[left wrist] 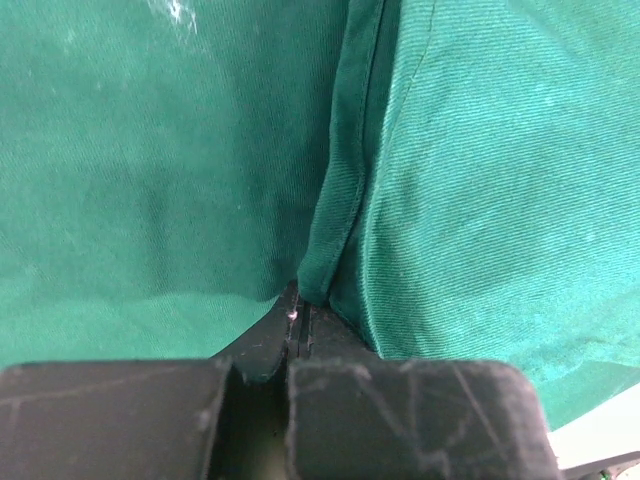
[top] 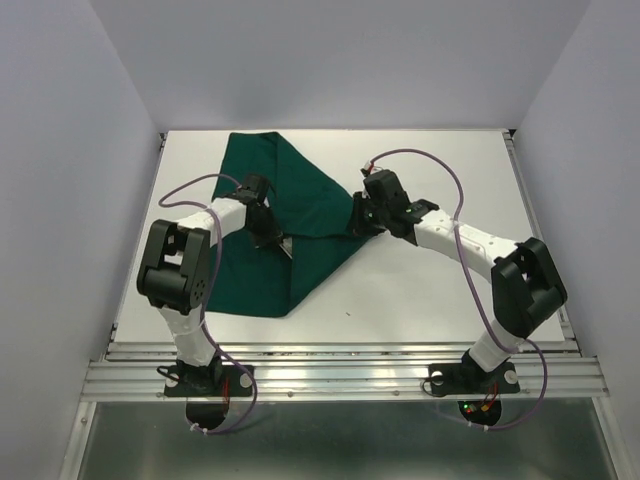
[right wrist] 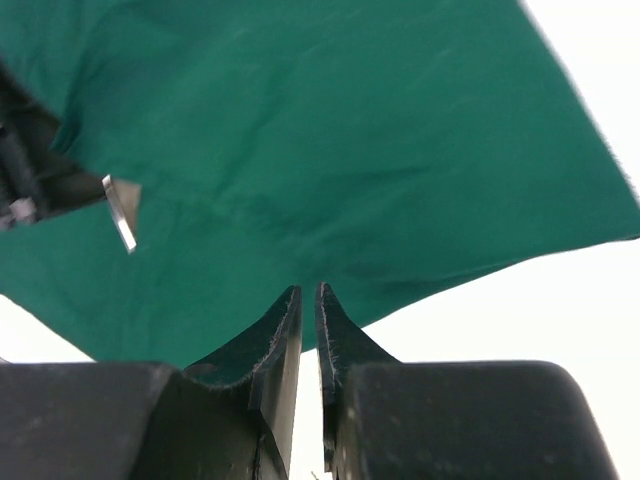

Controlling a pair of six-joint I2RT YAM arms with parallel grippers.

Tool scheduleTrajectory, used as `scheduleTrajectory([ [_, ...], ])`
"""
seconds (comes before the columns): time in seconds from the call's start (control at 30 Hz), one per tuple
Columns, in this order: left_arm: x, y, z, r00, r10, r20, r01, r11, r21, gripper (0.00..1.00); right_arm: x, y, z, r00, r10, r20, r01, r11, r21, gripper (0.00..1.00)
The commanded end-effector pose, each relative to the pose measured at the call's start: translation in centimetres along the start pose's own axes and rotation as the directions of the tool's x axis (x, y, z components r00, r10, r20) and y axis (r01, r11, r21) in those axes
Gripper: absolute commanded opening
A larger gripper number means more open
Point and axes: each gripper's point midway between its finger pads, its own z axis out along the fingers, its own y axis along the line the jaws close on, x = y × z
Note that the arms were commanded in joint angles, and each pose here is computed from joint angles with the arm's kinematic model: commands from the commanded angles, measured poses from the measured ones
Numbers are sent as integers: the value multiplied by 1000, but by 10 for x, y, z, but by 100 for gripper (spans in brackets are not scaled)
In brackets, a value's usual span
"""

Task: Prepare the surgical pack
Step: Pack the surgical kit at the center of the board.

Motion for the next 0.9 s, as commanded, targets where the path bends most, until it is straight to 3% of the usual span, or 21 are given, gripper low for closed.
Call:
scheduleTrajectory([
  [0.0,-27,-43,5,997,55,50,-58,995,75,0,-31,10,-22,994,-15,105,16,1000,-5,16],
  [0.2,-57,-78,25,991,120,52,-124,989,75,0,-34,-2,-31,991,-24,134,17,999,51,17],
  [0.4,-79,-83,-2,978,177,114,-182,983,36,0,-78,-63,-35,977,23,210,-59,984,170,19],
  [0.7,-42,-43,-44,979,157,132,-156,988,-17,0,-152,-160,6,955,124,269,-199,941,274,19],
  [0.87,-25,-1,-57,985,96,142,-86,994,-72,0,-147,-188,56,976,115,186,-174,924,341,18],
])
